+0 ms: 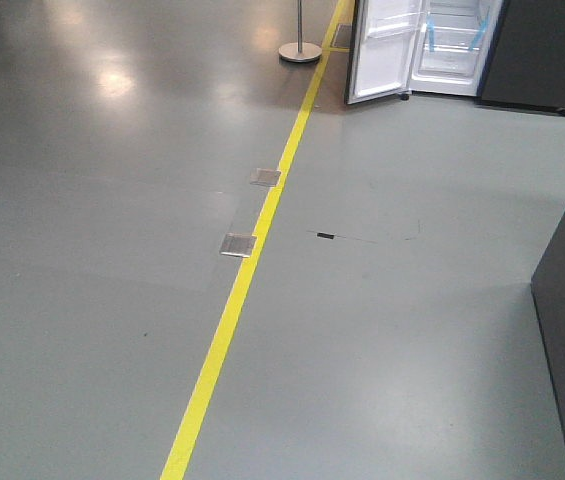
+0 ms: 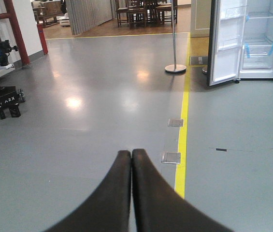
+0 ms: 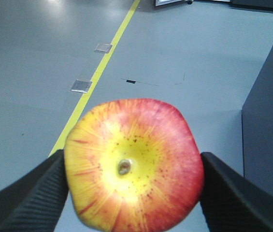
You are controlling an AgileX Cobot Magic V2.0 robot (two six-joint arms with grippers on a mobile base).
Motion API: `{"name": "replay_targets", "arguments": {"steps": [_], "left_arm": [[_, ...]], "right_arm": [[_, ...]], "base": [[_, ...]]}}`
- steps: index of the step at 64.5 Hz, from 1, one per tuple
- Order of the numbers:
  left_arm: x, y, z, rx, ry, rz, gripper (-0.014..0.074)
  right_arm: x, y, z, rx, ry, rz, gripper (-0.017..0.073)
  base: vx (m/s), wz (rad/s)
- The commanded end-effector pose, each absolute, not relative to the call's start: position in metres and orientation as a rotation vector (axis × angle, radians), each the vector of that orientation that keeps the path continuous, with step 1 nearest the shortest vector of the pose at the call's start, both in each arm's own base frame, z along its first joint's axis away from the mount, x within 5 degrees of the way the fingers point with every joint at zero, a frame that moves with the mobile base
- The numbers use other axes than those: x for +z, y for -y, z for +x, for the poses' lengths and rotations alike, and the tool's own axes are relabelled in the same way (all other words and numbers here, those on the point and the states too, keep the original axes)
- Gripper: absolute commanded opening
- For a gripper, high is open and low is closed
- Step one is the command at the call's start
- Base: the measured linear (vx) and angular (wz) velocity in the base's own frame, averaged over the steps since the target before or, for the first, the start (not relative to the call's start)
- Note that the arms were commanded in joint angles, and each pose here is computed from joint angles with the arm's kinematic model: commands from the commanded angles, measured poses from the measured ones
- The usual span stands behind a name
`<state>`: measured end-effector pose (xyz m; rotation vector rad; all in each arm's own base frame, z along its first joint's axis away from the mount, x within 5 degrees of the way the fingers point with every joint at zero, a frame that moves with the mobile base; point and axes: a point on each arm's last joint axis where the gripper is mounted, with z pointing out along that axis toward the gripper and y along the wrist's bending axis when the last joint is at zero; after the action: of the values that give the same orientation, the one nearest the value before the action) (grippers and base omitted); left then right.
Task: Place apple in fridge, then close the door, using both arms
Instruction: 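Drive toward the open white refrigerator holding the apple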
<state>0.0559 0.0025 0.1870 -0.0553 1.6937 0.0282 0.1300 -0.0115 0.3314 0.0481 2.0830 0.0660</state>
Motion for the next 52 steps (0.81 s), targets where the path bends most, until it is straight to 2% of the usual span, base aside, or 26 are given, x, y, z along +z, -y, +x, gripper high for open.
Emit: {"name": "replay_targets", "arguments": {"steps": [1,52], "left_arm": [[0.1881,-0.0025,0.0562,0.017,-1.627,-0.061,-0.0006],[0.1881,-0.0025,0.0562,0.017,-1.627,-0.061,-0.0006]], "right_arm": [[0.3468,0.0138,0.1318,0.046,-1.984,0.075,0.0225],[0.3468,0.0138,0.1318,0.046,-1.984,0.075,0.0225]], "base": [[0.14,-0.07],[0.14,-0.15]]}}
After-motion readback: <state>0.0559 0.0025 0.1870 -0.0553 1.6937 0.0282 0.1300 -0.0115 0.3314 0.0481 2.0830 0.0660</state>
